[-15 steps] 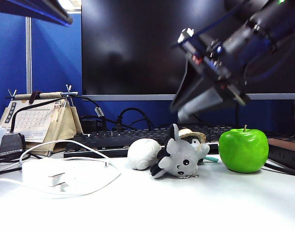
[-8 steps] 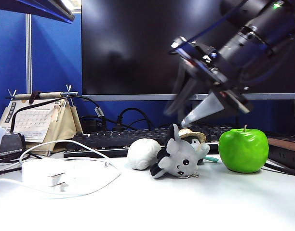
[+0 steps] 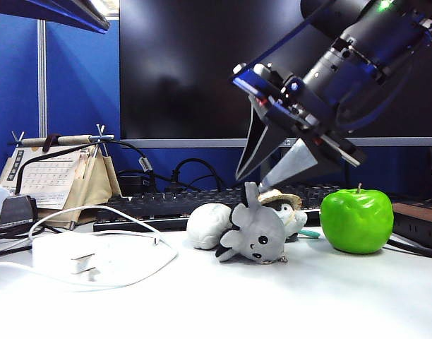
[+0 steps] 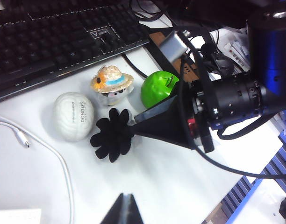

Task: Place the tilting octopus upright.

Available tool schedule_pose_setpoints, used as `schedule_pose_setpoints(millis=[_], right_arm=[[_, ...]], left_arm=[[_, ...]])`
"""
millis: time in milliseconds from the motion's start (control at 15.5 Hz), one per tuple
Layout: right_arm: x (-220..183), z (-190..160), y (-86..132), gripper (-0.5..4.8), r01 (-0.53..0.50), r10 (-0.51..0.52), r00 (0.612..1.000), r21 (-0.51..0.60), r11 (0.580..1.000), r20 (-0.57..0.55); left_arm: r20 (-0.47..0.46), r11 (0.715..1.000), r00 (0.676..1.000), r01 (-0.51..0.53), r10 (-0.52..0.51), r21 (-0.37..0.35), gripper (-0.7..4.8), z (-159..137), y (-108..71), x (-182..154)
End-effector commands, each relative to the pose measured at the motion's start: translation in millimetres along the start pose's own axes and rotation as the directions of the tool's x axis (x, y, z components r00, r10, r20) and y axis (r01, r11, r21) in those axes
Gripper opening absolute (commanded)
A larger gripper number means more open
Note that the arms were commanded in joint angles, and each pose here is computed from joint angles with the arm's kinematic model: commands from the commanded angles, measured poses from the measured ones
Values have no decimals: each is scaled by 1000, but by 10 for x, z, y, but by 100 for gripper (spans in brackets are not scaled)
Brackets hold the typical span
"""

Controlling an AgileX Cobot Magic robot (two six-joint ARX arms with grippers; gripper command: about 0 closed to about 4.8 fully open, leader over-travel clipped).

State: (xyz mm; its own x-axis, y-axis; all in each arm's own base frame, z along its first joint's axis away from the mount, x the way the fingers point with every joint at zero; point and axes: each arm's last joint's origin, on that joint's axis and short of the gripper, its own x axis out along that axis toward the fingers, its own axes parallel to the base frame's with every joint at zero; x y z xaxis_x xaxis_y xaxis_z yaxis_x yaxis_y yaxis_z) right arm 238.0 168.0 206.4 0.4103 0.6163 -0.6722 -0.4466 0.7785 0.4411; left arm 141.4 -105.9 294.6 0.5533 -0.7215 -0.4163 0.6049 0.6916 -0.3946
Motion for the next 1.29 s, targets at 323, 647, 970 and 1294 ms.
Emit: schedule_pose_setpoints(millis=[323,647,970,1294], right_arm=[[192,-56,-77,128,26,-24,998,24,999,-55],[191,-42,-72,-4,18,-19,999,-20,1000,-43],[-106,-48,13,-4,42,-45,998,-70,997,-44],[-674,-143,111,-4,194,-204,978,-165,967,-47]], left_arm=[[12,1000,1000,4,-4,0,-2,21,-7,-8],[8,1000,1000,3,-3,-1,-2,17,-5,-8],[3,1000,1000,1,-1,-2,-2,11,-4,-8],[2,1000,1000,1,-1,-3,-2,11,-4,-8]])
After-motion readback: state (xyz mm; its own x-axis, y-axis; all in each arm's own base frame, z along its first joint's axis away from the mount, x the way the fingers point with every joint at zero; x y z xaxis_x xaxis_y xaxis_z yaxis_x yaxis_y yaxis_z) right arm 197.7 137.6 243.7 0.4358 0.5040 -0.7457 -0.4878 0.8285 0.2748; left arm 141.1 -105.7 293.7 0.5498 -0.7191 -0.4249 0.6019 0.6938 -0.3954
